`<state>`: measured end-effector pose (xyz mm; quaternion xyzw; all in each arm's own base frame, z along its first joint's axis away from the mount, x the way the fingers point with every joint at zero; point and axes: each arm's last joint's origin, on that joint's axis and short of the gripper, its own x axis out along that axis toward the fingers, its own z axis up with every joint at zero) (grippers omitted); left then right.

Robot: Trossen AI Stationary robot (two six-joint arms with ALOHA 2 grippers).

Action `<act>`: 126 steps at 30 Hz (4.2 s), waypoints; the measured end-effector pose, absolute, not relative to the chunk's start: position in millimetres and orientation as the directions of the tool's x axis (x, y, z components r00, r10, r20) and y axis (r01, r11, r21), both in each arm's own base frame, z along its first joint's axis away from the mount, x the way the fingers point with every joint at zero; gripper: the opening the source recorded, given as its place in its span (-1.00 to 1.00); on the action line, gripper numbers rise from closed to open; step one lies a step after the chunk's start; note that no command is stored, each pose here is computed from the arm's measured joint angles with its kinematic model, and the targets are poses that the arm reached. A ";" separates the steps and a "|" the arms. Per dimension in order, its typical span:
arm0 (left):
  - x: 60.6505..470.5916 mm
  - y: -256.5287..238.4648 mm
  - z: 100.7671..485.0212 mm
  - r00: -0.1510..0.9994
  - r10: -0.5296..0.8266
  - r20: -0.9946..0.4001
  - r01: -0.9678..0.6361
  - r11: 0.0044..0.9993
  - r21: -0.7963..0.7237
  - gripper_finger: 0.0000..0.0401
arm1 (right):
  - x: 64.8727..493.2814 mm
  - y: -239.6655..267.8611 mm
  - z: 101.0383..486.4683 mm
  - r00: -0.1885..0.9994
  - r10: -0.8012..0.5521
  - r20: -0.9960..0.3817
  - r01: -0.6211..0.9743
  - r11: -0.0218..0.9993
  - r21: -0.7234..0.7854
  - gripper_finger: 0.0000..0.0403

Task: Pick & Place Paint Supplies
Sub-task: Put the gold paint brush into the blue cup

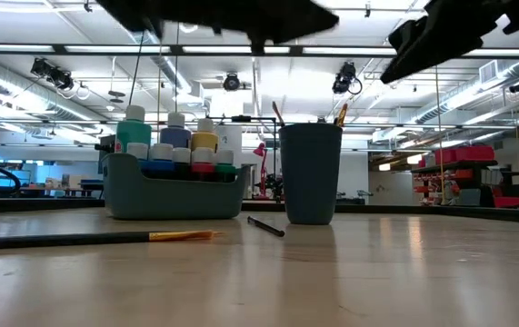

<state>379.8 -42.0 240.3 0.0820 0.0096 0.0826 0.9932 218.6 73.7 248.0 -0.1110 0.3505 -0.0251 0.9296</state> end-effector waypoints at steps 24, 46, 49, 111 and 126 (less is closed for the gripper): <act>305.1 -136.4 242.8 0.830 -0.210 -0.517 0.071 0.959 -0.275 -0.67 | 238.8 88.3 247.4 0.964 0.190 -0.185 -0.244 0.910 -0.337 -0.43; 262.2 -176.9 215.0 0.662 -0.229 -0.714 -0.095 0.919 -0.382 -0.67 | 248.4 86.8 238.4 0.973 0.126 -0.191 -0.195 0.892 -0.407 0.01; 257.9 -176.5 207.8 0.648 -0.220 -0.729 -0.120 0.916 -0.383 -0.66 | 248.5 86.3 238.4 0.974 0.125 -0.192 -0.197 0.882 -0.429 0.01; 305.7 -139.8 110.2 0.805 0.044 -0.591 -0.117 0.989 -0.086 -0.96 | 248.0 86.4 236.3 0.968 0.133 -0.214 -0.222 0.853 -0.472 -0.01; 300.8 -140.7 228.7 0.990 0.144 0.004 -0.144 0.989 -0.020 -0.97 | 249.8 84.9 242.6 0.980 0.129 -0.150 -0.181 0.894 -0.411 -0.01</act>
